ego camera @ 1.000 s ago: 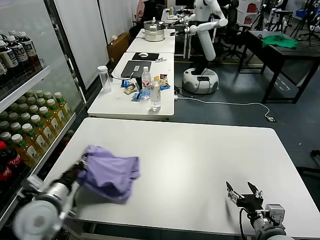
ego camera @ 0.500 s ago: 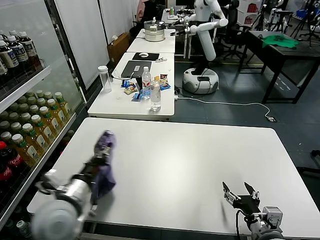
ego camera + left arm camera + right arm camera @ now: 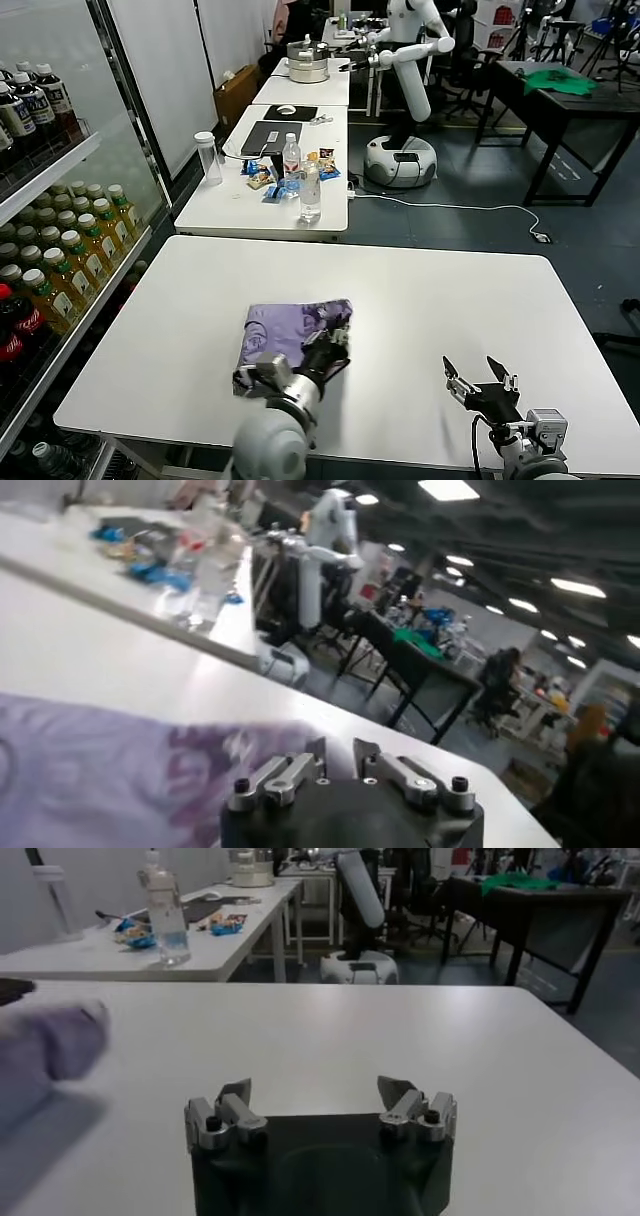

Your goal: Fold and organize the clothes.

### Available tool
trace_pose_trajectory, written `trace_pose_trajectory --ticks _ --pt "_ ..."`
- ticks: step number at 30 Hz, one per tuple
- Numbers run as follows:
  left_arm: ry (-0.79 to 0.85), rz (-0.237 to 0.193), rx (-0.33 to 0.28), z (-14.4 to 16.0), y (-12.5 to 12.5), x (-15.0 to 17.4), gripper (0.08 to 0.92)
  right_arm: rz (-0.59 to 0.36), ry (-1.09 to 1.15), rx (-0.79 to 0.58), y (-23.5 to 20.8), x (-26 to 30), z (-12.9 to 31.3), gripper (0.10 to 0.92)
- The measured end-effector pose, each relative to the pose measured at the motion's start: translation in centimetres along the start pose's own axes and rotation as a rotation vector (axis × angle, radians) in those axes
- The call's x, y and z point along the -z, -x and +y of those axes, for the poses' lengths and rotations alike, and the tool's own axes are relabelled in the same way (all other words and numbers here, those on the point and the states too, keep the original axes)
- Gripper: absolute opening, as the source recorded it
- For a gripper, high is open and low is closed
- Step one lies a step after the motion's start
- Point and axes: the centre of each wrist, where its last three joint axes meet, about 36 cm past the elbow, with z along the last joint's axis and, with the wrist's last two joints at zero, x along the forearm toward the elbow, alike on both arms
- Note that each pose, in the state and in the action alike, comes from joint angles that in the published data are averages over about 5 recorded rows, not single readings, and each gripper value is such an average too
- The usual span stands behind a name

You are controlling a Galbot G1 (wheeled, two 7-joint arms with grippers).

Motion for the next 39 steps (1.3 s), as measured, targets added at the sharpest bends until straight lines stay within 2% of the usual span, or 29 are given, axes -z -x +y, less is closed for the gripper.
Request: trace_pose_trajectory --ticks 6,9,12,17,21,25,32,39 --pt "0.077 -0.057 -0.04 -1.5 -1.3 -0.9 0.478 -0.013 0.007 0.031 0.8 0.2 0.8 0.823" --pt "0.106 -0.096 -0.032 -1.4 -2.8 -0.8 0.564 -0.015 0.015 0.053 1.8 0.0 1.7 0.823" --pt "0.136 -0.13 0.01 -0.3 -4.4 -0.7 0.651 -0.013 0.027 0.082 3.3 -0.2 3.1 0.823" --pt "0.185 -0.167 0.126 2.8 -6.9 -0.5 0.786 0.005 0.06 0.135 7.0 -0.7 6.1 0.823" --pt "0.215 -0.19 0.21 4.9 -8.6 -0.2 0.819 0.032 0.09 0.178 10.3 -0.9 8.9 0.823" --pt "0.238 -0.211 0.263 6.1 -9.7 0.3 0.823 0.067 0.123 0.221 13.3 -0.9 11.7 0.796" --pt "0.262 -0.226 0.308 7.2 -10.7 0.6 0.823 0.12 0.161 0.266 16.4 -0.7 14.5 0.603" --pt "0.267 -0.229 0.326 7.6 -11.1 0.6 0.823 0.141 0.162 0.266 17.5 -0.5 14.2 0.404"
